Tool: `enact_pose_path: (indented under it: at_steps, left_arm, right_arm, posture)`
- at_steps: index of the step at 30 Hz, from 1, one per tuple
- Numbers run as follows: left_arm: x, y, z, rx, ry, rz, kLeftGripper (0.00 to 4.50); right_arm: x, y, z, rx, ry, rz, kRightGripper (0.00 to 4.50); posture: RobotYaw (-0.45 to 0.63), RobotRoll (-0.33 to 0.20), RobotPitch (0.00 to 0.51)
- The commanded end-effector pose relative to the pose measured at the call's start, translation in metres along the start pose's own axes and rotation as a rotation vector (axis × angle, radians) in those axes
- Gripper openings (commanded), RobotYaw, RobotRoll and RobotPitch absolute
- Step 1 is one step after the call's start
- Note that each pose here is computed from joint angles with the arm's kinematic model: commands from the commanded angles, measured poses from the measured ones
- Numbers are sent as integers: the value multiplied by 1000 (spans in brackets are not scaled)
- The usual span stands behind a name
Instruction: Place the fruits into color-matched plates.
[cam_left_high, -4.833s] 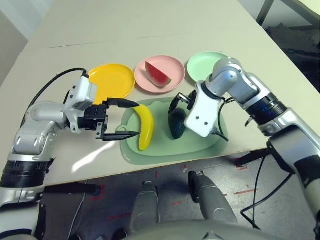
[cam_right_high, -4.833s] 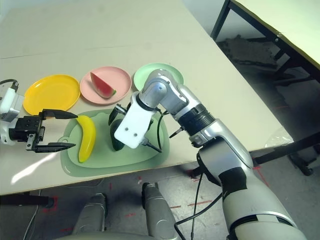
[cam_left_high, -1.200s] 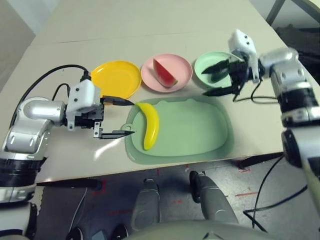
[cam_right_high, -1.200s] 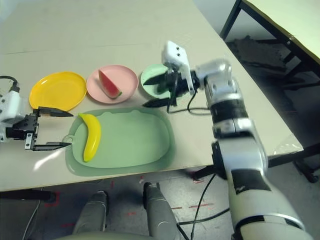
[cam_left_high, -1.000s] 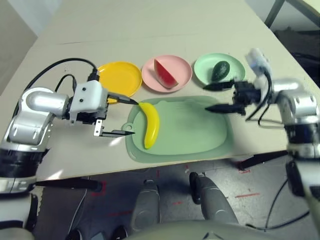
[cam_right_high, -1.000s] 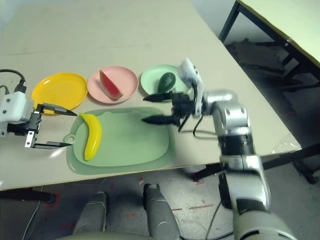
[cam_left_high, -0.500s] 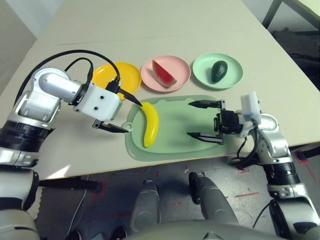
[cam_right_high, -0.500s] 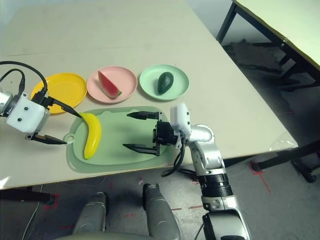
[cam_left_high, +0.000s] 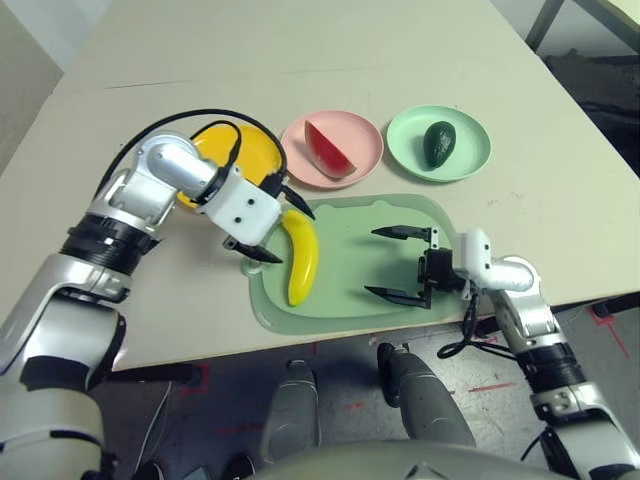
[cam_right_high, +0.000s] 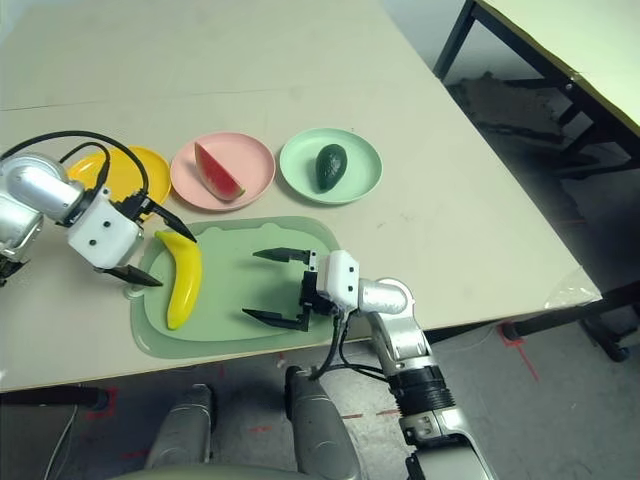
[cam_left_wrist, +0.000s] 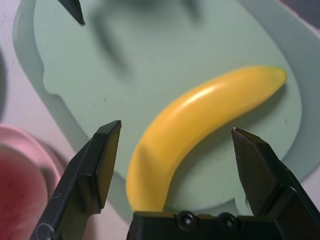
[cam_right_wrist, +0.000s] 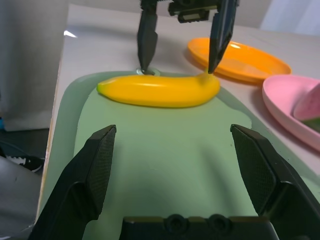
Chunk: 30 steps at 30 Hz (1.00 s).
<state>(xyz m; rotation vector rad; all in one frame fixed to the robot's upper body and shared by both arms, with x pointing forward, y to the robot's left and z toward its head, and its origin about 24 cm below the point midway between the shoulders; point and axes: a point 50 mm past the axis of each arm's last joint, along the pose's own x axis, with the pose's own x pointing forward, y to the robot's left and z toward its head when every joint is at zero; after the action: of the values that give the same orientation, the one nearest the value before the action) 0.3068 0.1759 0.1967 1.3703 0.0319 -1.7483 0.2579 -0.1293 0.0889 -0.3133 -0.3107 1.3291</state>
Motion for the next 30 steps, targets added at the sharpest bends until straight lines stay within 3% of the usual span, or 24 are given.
enact_pose_path:
  at_steps: [1,9,23,30]
  left_arm:
    - [7,-5,-2,-7,0,-46,4500]
    - [13,-11,-5,0,4,-79,4500]
    - [27,-8,-13,94,24,-121,4500]
    - [23,-8,-14,73,30,-124,2311]
  right_arm:
    - [-2,0,3,-3,-8,-50,4481]
    - [1,-13,15,-26,-35,-129,4481]
    - [4,-10,13,-17,-16,-108,4481]
    - [2,-2,13,-16,-12,-78,4500]
  posture:
    - [-114,0,199]
    - [-120,0,195]
    - [-129,0,202]
    - [-132,0,202]
